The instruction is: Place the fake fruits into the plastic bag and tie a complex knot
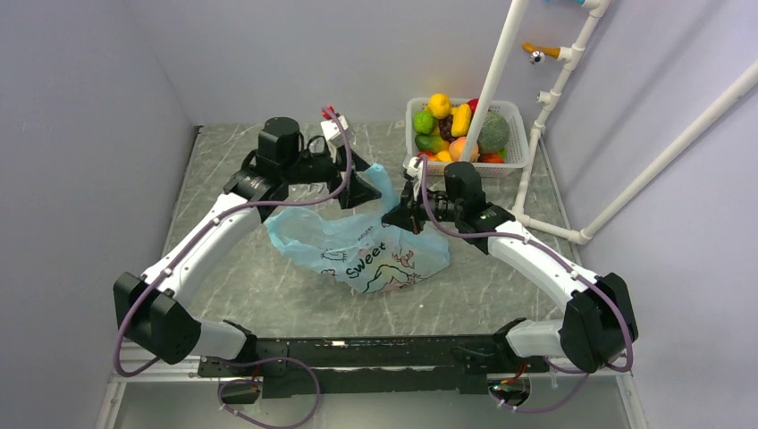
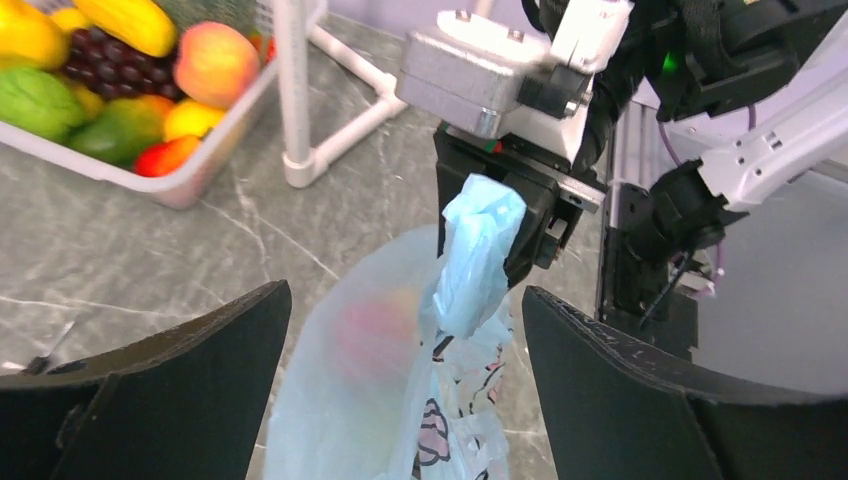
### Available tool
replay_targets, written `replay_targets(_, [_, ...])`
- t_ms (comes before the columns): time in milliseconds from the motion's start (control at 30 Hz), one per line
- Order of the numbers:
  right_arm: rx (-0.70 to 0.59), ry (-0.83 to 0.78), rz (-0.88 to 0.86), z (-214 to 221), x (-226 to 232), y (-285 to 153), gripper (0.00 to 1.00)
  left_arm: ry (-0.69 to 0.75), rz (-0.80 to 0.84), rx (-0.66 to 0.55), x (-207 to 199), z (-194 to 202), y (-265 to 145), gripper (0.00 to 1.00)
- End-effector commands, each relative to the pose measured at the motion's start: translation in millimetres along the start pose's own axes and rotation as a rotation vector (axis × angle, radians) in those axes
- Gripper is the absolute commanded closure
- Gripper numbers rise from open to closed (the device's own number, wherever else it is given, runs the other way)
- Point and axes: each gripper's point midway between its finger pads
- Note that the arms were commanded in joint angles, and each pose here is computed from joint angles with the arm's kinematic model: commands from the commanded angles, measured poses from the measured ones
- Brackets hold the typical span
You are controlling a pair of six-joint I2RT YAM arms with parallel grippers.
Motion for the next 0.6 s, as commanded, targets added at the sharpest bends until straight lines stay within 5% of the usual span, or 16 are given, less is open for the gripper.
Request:
replay_targets(0, [-0.032,-0.098,-0.025,-25,5,-4,1.00,-0.065,0.130,-0.059,-24,-8,12,0.18])
replay_targets(133, [-0.042,-0.103,0.000,-30,5,-8,0.89,-0.131,0.177,-0.084,-29,-9,17,0.58])
replay_targets(200, [-0.050,-0.091,0.020,-32,3,-10,0.73,-0.141,0.181,-0.112,-30,-15,17,0.87])
replay_targets(233, [-0.059,-0.073,0.045,-35,0,-11,0.56,-0.159,0.173,-0.120,-30,-17,17,1.00])
replay_targets(300, [-0.107,-0.032,0.131,-47,-9,-16,0.16,-0.201,0.147,-0.133,-27,-19,17,1.00])
replay_targets(333, [-0.156,0.008,0.172,-57,-11,-21,0.09,-0.227,0.120,-0.136,-24,-18,16,1.00])
replay_targets(567, [-0.448,0.077,0.378,-114,3,-29,0.00,-0.285,0.038,-0.159,-17,-17,12,1.00])
Point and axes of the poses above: each gripper's point midway between its finger pads, its own y axis out along the fingers, its own x axis along the line the jaws close on, z = x × y, and after that the axes turned 2 degrees about y, right-handed
